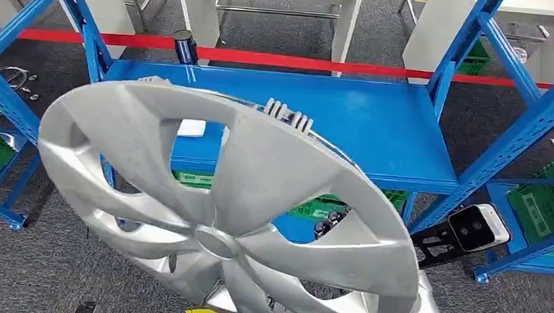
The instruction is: Take the parts from the cabinet and place them on the table.
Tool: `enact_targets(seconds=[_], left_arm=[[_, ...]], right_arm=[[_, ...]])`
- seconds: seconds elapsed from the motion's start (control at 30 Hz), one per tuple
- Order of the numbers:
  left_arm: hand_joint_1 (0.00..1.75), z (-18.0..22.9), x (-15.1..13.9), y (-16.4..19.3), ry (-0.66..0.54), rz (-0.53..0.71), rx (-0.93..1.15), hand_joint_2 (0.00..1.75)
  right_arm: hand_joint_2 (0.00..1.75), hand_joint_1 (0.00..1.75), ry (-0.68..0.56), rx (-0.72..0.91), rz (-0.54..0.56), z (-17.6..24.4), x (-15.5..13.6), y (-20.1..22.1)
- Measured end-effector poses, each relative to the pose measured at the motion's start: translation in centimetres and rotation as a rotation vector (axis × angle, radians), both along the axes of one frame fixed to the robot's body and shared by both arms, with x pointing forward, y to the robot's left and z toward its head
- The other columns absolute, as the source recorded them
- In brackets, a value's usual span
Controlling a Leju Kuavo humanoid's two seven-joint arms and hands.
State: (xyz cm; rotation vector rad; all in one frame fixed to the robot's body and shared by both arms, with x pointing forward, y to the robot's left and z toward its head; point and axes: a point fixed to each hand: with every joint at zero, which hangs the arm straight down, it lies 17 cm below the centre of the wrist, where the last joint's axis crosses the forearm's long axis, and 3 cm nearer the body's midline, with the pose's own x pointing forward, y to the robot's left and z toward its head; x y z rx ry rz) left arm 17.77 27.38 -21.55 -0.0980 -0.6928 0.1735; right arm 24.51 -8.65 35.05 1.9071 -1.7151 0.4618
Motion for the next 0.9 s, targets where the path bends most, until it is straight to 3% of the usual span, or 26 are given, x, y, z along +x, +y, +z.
enact_targets(seconds=[0.9], left_arm=[[0.0, 0.37, 0.27, 0.38, 0.007, 0.015, 0.014, 1.75]], right_arm=[[1.75, 1.73, 0.002, 0.007, 0.01, -0.1, -0.63, -0.3]])
